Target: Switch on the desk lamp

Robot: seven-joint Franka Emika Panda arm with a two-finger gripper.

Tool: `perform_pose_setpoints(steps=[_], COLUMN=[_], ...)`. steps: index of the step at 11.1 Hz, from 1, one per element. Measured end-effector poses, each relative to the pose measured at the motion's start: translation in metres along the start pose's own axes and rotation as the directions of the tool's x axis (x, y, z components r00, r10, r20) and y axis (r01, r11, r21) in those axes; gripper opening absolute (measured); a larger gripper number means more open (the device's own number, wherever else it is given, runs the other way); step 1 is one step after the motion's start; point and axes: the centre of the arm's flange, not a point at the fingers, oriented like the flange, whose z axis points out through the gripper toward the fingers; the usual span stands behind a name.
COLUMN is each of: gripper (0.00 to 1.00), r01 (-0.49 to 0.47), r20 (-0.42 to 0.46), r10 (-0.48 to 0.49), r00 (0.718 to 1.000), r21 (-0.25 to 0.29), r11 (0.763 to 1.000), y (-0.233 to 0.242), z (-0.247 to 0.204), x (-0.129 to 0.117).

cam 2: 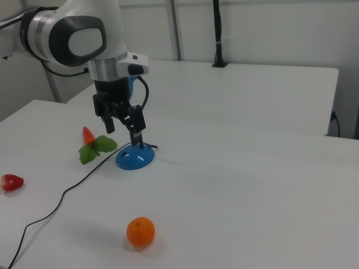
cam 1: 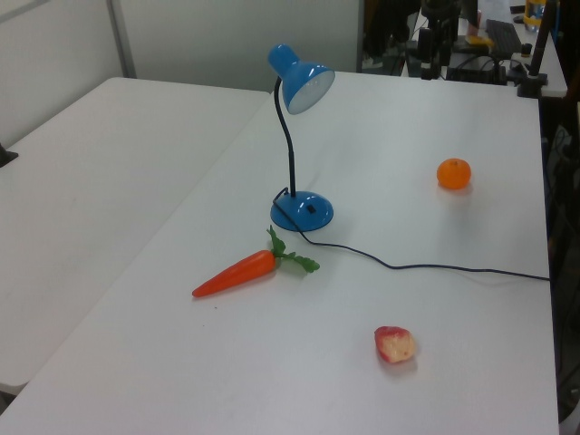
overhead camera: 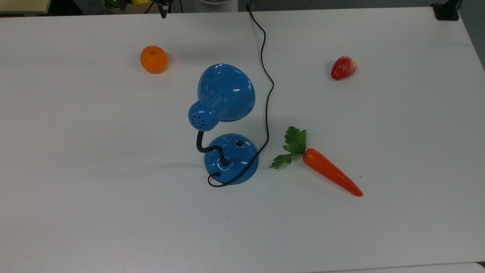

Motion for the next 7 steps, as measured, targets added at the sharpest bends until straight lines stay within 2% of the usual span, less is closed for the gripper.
perform_pose_setpoints(steps=[7], gripper=[1.00], r01=[-0.001], r20=[0.011], r10=[0.001], r00=[1.000], r21=[-0.010], r11=[1.000], y=[0.0095], z=[0.0069], x=[0.0039])
